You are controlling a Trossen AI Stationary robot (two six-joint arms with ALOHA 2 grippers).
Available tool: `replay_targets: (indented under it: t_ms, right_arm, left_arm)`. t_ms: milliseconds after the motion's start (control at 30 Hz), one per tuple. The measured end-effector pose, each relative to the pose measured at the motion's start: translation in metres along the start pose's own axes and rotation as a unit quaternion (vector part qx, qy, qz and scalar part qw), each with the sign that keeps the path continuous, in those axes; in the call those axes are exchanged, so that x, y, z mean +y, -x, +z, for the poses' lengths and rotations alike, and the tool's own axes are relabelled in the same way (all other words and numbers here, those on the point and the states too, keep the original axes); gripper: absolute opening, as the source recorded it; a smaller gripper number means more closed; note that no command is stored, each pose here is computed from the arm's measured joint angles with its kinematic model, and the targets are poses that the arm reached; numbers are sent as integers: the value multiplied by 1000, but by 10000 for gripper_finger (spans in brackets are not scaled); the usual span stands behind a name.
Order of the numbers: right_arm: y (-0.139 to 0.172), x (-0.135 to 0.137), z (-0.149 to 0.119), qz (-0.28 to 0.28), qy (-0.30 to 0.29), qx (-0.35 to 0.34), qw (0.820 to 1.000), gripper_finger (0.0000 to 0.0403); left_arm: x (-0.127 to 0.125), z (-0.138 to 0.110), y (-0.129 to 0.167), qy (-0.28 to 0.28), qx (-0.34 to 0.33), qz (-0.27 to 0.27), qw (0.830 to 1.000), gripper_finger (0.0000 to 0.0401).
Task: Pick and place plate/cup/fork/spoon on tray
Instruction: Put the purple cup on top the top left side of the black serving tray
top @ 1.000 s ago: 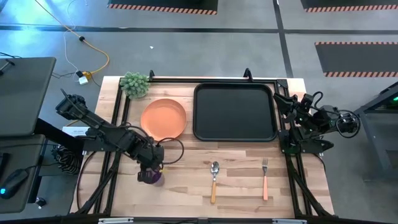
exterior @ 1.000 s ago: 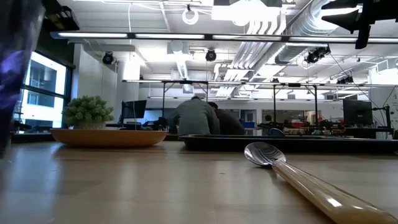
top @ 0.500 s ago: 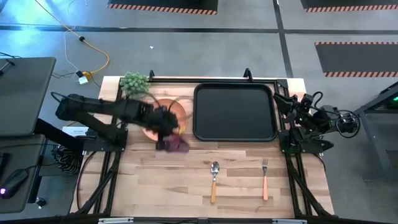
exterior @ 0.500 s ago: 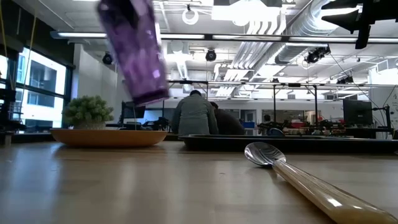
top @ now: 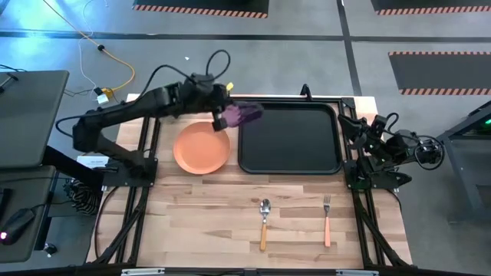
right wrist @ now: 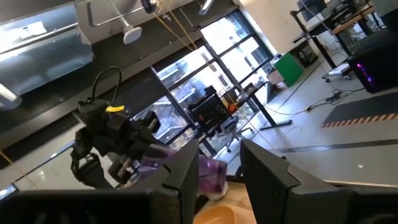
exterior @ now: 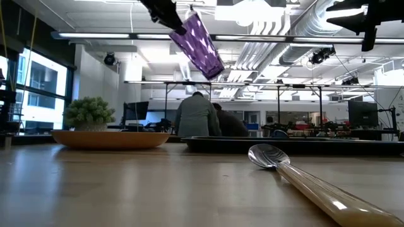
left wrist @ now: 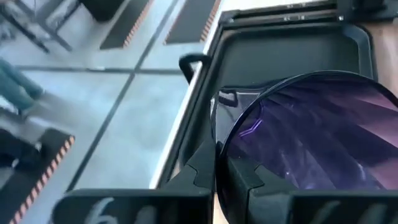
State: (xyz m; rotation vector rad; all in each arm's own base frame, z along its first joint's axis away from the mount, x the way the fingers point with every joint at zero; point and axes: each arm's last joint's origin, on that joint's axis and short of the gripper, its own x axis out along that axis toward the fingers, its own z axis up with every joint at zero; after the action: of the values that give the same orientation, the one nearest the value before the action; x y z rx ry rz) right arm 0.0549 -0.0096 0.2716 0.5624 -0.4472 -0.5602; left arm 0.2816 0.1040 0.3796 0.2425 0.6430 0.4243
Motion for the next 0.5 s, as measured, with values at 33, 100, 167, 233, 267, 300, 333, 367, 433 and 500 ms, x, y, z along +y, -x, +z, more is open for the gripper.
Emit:
replay_targets:
  t_ms: [33,100,167,233,267,300,333,367,433,500]
  right_arm:
    - [0,0,0,-2,-3,-1,1000,110]
    - [0,0,0,-5,-4,-2,1000,110]
    - [0,0,0,-8,-4,-3,1000,110]
    - [0,-1,0,-11,-3,-3,1000,110]
    - [0,-1,0,-11,-3,-2,1000,110]
    - [0,-1,-1,-11,-3,-1,1000,110]
    - [0,-1,-1,-12,-4,0,1000,110]
    - [0,-1,-1,-13,-8,1,1000,110]
    - [0,-2,-3,-15,-12,6,1000,110]
    - [0,-2,-4,-17,-13,12,1000,110]
  left_arm:
    - [3,1,-4,-3,-9,-2,1000,1]
    - [10,3,-11,-7,-14,-1,1000,1]
    - [15,6,-21,-18,-4,1,1000,1]
    - [20,7,-32,-28,6,2,1000,1]
    - [23,9,-37,-30,8,1,1000,1]
    - [28,11,-40,-29,9,-1,1000,1]
    - [33,13,-44,-25,12,-3,1000,1]
    - [38,13,-48,-22,19,-6,1000,1]
    - [46,11,-60,-16,38,-15,999,1]
    - [54,9,-73,-12,54,-25,998,1]
